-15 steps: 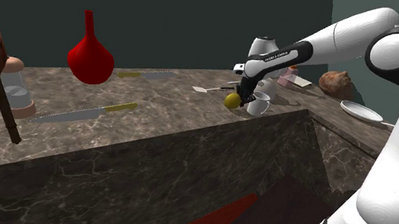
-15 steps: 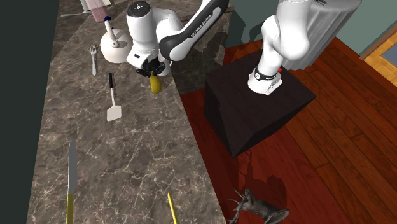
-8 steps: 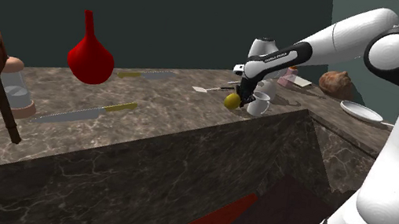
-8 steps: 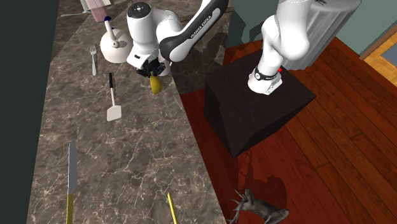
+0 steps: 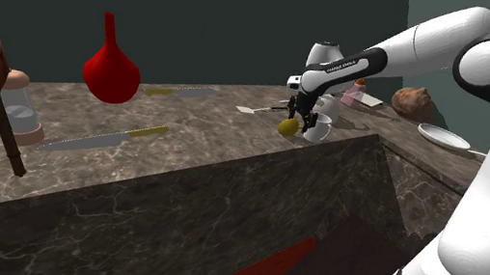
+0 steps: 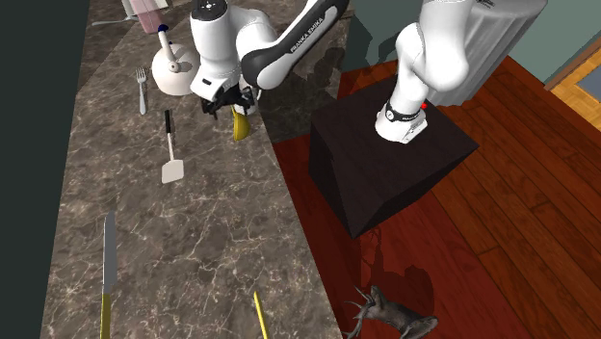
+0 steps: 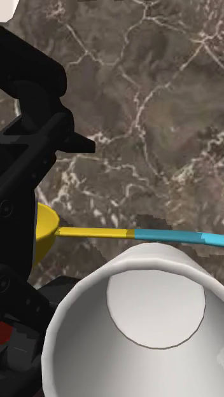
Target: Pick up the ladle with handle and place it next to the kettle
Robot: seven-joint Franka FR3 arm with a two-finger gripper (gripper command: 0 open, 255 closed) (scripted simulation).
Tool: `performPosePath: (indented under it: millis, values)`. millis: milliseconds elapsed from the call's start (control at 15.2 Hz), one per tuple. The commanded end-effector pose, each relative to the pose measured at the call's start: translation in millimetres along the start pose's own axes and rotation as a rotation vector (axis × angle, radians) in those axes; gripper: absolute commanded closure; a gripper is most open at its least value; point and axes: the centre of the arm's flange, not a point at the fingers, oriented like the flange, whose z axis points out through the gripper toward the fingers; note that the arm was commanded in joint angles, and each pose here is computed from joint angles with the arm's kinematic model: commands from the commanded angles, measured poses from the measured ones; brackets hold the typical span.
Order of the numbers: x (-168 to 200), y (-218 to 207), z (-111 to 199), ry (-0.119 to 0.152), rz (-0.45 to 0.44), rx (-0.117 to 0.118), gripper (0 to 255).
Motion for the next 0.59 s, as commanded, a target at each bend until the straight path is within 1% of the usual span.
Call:
performPosePath:
  millis: [0,66,528]
  values:
    - [0,0,-24,0.000,0.000,0.001,0]
    - [0,0,-34,0.000,0.000,0.001,0]
    - [0,0,-34,0.000,0.000,0.001,0]
